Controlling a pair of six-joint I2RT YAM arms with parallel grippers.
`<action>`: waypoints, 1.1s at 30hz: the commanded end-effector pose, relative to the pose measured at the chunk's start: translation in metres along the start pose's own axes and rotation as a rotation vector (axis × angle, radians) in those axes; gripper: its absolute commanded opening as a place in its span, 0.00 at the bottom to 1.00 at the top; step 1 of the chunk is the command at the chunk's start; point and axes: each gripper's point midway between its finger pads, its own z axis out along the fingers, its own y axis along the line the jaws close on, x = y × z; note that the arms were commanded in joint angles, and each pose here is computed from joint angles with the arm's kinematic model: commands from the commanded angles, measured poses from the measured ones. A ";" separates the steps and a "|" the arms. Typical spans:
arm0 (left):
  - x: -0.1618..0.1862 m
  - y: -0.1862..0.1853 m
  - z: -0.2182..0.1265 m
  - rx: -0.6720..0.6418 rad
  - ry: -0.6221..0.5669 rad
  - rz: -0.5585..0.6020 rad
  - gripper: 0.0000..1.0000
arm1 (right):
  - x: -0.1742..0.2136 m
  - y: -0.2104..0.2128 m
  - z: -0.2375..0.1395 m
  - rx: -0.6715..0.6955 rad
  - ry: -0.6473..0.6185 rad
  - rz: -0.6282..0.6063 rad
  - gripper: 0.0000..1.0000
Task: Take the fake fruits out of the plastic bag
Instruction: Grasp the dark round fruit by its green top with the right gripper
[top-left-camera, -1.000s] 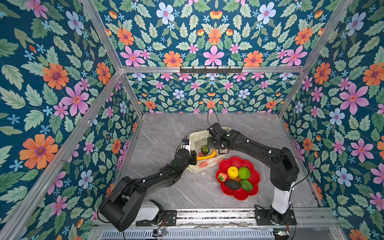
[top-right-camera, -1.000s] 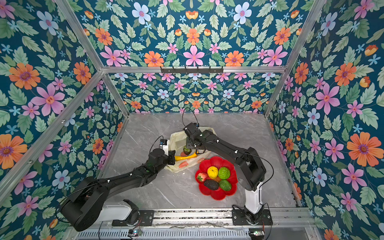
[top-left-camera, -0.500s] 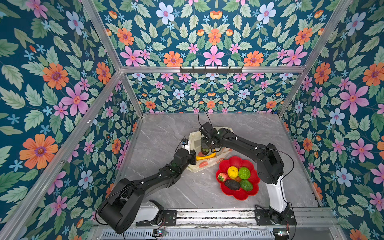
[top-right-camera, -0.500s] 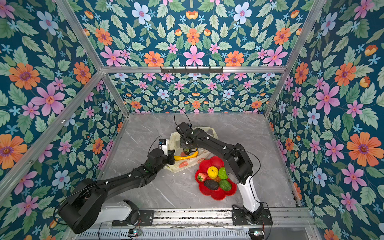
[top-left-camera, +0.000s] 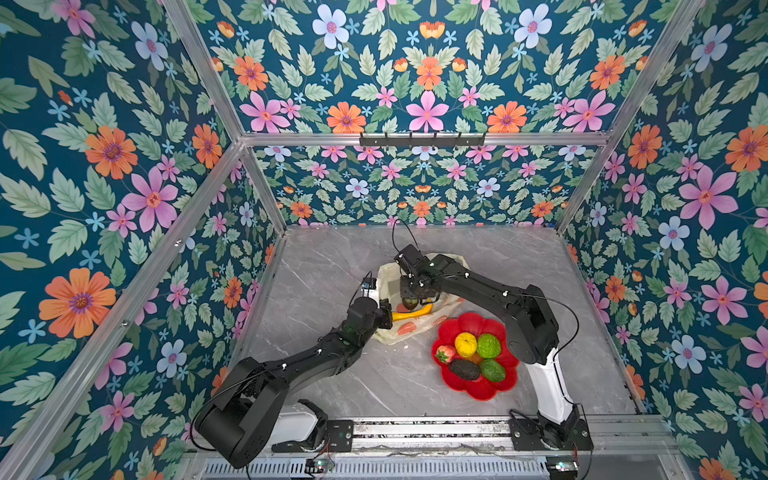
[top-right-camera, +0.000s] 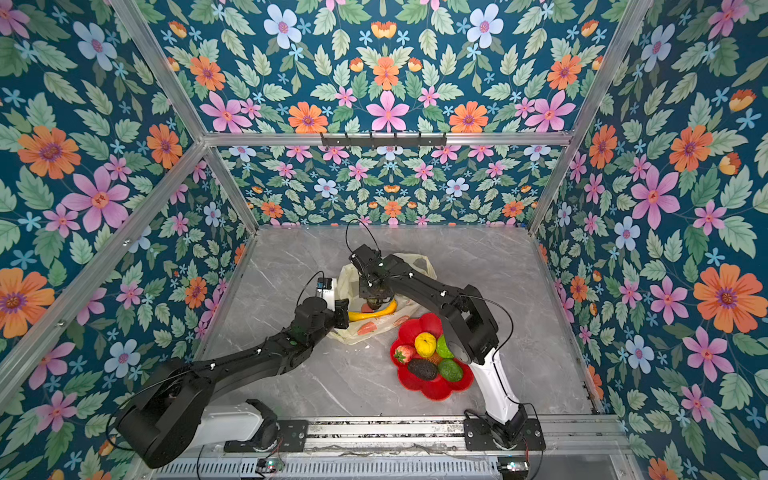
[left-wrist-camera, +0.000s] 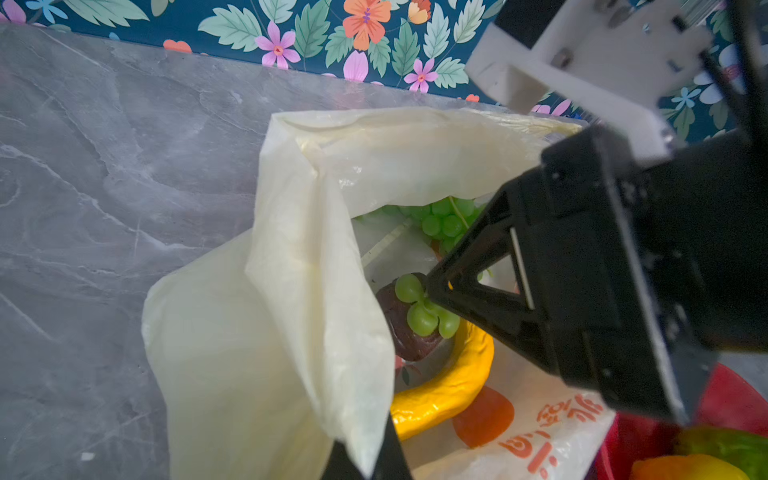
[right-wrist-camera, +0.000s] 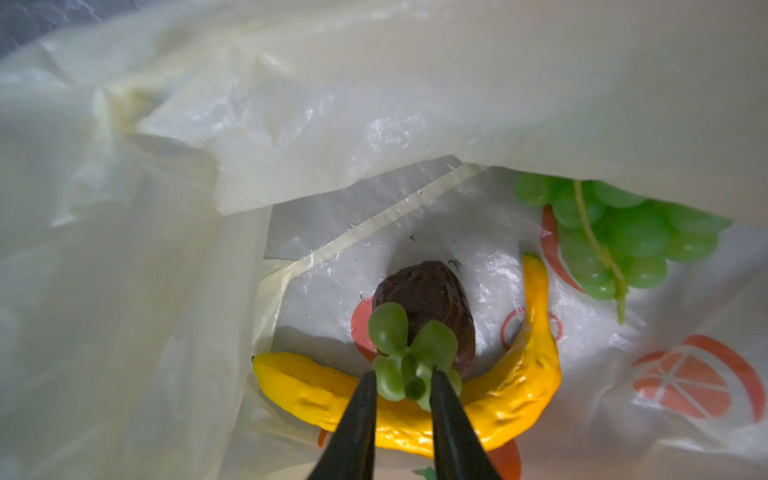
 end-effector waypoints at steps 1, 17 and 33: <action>-0.003 0.001 -0.001 -0.004 -0.012 0.001 0.01 | 0.004 -0.001 0.001 0.009 0.019 -0.005 0.24; -0.004 0.002 -0.003 -0.009 -0.020 0.001 0.02 | 0.008 0.000 0.012 0.016 0.050 -0.016 0.17; -0.005 0.004 -0.004 -0.017 -0.023 0.003 0.02 | 0.007 0.003 0.007 -0.004 0.048 -0.022 0.09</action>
